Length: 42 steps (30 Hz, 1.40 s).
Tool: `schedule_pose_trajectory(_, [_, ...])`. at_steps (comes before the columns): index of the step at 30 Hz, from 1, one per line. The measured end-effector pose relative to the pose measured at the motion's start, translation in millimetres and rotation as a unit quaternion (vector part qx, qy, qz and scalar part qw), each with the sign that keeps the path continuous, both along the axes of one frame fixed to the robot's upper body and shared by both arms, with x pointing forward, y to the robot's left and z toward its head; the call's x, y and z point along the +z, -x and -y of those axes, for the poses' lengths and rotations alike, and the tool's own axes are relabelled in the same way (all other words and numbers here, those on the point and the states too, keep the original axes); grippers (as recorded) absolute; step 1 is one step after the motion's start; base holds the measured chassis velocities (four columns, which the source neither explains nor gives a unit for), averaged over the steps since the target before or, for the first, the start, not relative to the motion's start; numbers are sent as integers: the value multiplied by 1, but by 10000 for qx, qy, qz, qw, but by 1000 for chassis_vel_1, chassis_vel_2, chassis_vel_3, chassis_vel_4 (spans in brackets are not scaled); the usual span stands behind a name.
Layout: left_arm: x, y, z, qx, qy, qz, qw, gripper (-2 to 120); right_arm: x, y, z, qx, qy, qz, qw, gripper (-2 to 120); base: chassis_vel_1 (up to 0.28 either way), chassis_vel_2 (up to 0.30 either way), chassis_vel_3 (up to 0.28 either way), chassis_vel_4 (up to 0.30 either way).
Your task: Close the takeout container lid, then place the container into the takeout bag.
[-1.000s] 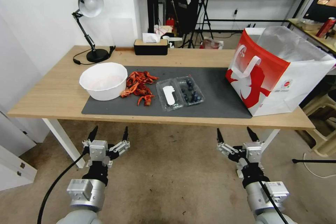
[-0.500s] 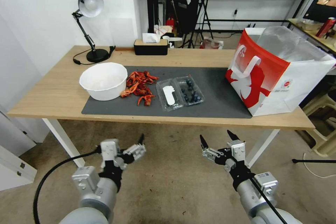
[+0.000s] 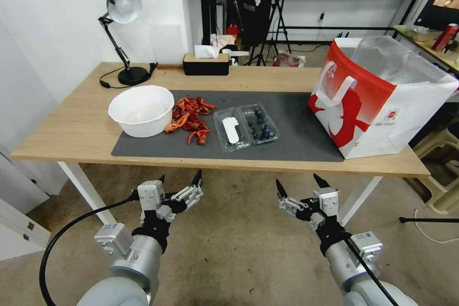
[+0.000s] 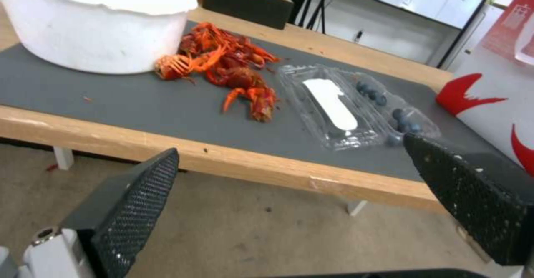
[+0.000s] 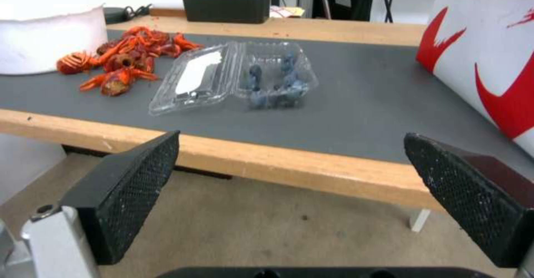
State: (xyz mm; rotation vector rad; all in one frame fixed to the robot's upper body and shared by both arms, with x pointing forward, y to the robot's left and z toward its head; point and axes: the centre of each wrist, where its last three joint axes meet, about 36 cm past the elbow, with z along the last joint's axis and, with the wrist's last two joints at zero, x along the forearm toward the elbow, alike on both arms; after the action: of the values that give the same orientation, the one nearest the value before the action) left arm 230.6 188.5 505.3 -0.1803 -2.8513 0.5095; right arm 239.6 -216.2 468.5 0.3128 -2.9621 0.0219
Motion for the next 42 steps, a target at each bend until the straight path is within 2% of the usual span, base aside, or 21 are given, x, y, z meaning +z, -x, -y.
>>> schedule_pose_trajectory(7, [-3,-3,-6,123,-2,152,9998,100,9,-16,10,116,-94,266,9995,100,0,0,0,0])
schedule_pose_trajectory(14, [-13,-7,-7,107,-55,217,9997,100,15,-60,25,362,-245,527,9977,100,0,0,0,0])
schedule_pose_trajectory(20, [-18,-6,-4,199,-26,184,9996,100,5,-86,32,535,-272,419,9973,100,0,0,0,0])
schedule_pose_trajectory(22, [-21,-7,-5,258,-15,213,9994,100,-1,-106,39,603,-245,349,9973,100,0,0,0,0])
schedule_pose_trajectory(23, [-21,-7,-5,258,-15,213,9994,100,-1,-106,39,603,-245,349,9973,100,0,0,0,0])
schedule_pose_trajectory(27, [-23,-8,-6,280,-17,216,9994,100,4,-146,46,537,-167,300,9980,100,0,0,0,0])
schedule_pose_trajectory(29, [-23,-8,-6,287,-19,215,9994,100,6,-151,46,514,-144,279,9982,100,0,0,0,0])
schedule_pose_trajectory(31, [-24,-7,-6,320,-27,206,9993,100,17,-174,43,401,28,79,9992,100,0,0,0,0])
schedule_pose_trajectory(35, [-24,-8,-6,346,-28,205,9992,100,23,-189,33,288,94,-260,9992,100,0,0,0,0])
schedule_pose_trajectory(37, [-25,-8,-7,370,-37,203,9991,100,27,-202,20,228,126,-634,9976,100,0,0,0,0])
schedule_pose_trajectory(42, [-27,-8,-8,398,-55,199,9990,100,31,-217,10,130,277,-929,9952,100,0,0,0,0])
